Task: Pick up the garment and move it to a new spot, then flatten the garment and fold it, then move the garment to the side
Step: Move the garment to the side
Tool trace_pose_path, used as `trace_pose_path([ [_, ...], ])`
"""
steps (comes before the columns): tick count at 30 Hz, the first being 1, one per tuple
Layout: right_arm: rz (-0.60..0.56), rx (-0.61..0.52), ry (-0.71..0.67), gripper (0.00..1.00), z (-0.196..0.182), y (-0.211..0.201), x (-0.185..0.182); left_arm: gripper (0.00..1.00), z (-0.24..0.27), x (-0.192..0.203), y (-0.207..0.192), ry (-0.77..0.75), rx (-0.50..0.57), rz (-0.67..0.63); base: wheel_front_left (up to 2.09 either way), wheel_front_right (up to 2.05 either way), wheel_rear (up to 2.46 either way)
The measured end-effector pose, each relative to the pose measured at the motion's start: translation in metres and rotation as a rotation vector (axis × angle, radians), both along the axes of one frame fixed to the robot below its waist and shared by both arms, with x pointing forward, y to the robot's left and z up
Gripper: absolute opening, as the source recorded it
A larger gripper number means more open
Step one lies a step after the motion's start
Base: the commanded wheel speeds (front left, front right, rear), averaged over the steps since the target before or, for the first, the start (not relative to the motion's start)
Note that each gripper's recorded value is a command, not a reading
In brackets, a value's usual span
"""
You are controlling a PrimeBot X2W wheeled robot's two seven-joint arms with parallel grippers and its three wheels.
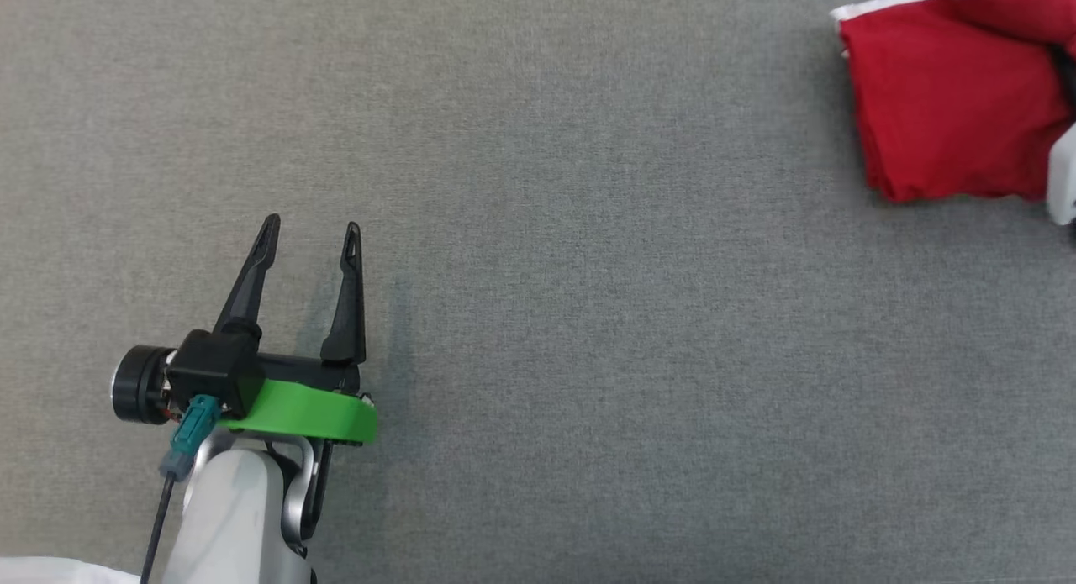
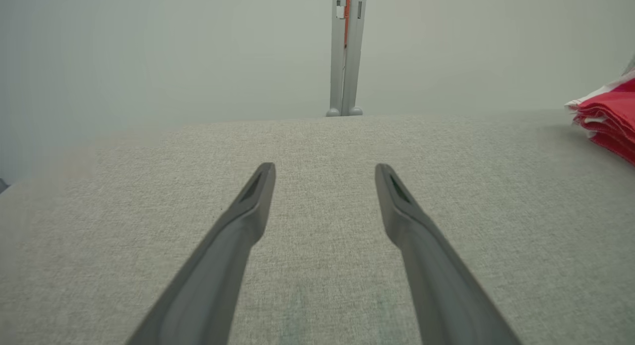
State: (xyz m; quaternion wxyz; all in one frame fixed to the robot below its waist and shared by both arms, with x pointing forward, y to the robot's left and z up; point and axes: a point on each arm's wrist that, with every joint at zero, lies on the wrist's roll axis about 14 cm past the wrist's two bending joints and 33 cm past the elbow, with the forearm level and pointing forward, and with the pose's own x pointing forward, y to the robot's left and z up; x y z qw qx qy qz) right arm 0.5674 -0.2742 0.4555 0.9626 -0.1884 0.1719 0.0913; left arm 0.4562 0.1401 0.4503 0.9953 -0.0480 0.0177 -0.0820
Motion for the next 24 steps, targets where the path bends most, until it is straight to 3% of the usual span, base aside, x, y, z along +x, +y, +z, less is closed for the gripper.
trace_pose_path([
  [5, -0.104, -0.066, 0.037, 0.0, 0.002, -0.066, -0.006, 1.0, -0.015, 0.017, -0.015, 0.011, 0.002, -0.055, 0.0, 0.0, 0.0],
  [12, -0.22, -0.131, 0.089, 0.0, 0.008, -0.126, -0.021, 1.0, -0.035, 0.031, -0.035, 0.025, 0.002, -0.126, 0.0, 0.0, 0.0],
  [23, -0.35, -0.178, 0.138, 0.0, 0.007, -0.174, -0.026, 1.0, -0.058, 0.044, -0.057, 0.039, -0.013, -0.197, 0.0, 0.0, 0.0],
  [24, -0.359, -0.178, 0.141, 0.04, 0.006, -0.176, -0.027, 1.0, -0.059, 0.045, -0.058, 0.039, -0.014, -0.199, 0.0, 0.0, 0.0],
])
